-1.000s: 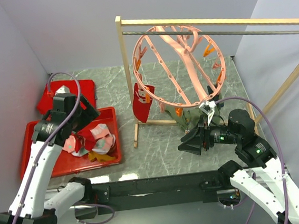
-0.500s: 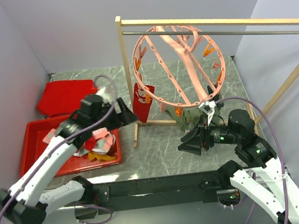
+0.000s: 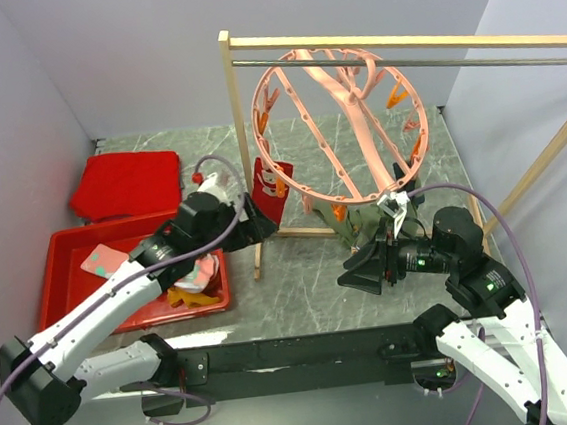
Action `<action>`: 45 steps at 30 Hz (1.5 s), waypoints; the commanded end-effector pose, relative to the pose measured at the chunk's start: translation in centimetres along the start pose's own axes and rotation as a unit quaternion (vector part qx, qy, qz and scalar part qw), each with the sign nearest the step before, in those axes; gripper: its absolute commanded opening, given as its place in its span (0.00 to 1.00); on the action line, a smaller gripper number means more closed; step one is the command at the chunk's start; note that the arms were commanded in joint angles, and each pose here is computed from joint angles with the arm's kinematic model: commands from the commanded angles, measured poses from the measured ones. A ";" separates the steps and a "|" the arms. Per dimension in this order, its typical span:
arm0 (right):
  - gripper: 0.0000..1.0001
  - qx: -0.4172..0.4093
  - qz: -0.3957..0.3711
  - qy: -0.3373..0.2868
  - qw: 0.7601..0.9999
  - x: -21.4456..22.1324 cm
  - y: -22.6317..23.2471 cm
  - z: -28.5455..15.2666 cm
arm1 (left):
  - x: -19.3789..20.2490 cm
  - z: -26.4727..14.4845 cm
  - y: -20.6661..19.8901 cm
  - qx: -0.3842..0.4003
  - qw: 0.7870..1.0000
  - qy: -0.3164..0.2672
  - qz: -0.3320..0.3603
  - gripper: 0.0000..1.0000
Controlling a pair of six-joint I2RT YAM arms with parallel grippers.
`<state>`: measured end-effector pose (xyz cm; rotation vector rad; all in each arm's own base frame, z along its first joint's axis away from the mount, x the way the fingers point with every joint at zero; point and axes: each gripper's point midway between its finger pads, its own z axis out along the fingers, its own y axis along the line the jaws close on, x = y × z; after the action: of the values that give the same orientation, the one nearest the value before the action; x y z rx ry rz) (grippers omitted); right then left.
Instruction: Remove the socks clipped to the hanger
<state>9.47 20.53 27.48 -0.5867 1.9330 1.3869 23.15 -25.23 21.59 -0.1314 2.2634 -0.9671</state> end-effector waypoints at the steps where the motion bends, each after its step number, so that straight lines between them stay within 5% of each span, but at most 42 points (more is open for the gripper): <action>1: 0.70 -0.006 -0.015 -0.009 1.000 -0.8 0.8 -0.2 | -3.3 -0.4 -2.3 -0.035 0.990 -0.094 0.096 0.86; 9: 0.71 -0.009 -0.018 -0.010 1.000 -1.0 1.0 -0.3 | -1.2 1.2 -1.5 -0.072 0.972 -0.189 0.122 0.94; 27: 0.71 -0.003 -0.020 -0.017 1.000 -0.9 1.5 -1.0 | -0.9 7.5 1.8 -0.213 0.929 -0.219 0.207 0.99; 31: 0.71 -0.004 -0.017 -0.019 1.000 -0.8 1.6 -1.1 | -1.8 6.9 2.3 -0.206 0.930 -0.233 0.197 0.72; 39: 0.71 -0.006 -0.014 -0.020 1.000 -0.8 1.5 -0.9 | -3.0 6.3 1.6 -0.148 0.943 -0.225 0.197 0.49; 42: 0.71 -0.006 -0.014 -0.020 1.000 -0.9 1.6 -0.9 | -2.8 5.5 0.7 -0.121 0.947 -0.216 0.203 0.32; 44: 0.71 -0.006 -0.014 -0.020 1.000 -0.9 1.5 -0.8 | -2.1 5.0 0.3 -0.099 0.954 -0.197 0.203 0.08; 45: 0.71 -0.005 -0.014 -0.020 1.000 -0.9 1.5 -0.8 | -1.9 4.7 0.2 -0.092 0.957 -0.192 0.197 0.06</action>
<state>8.70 20.09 27.85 -0.5767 1.9295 1.3857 28.80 -26.28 17.96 -0.0037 1.9348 -0.3222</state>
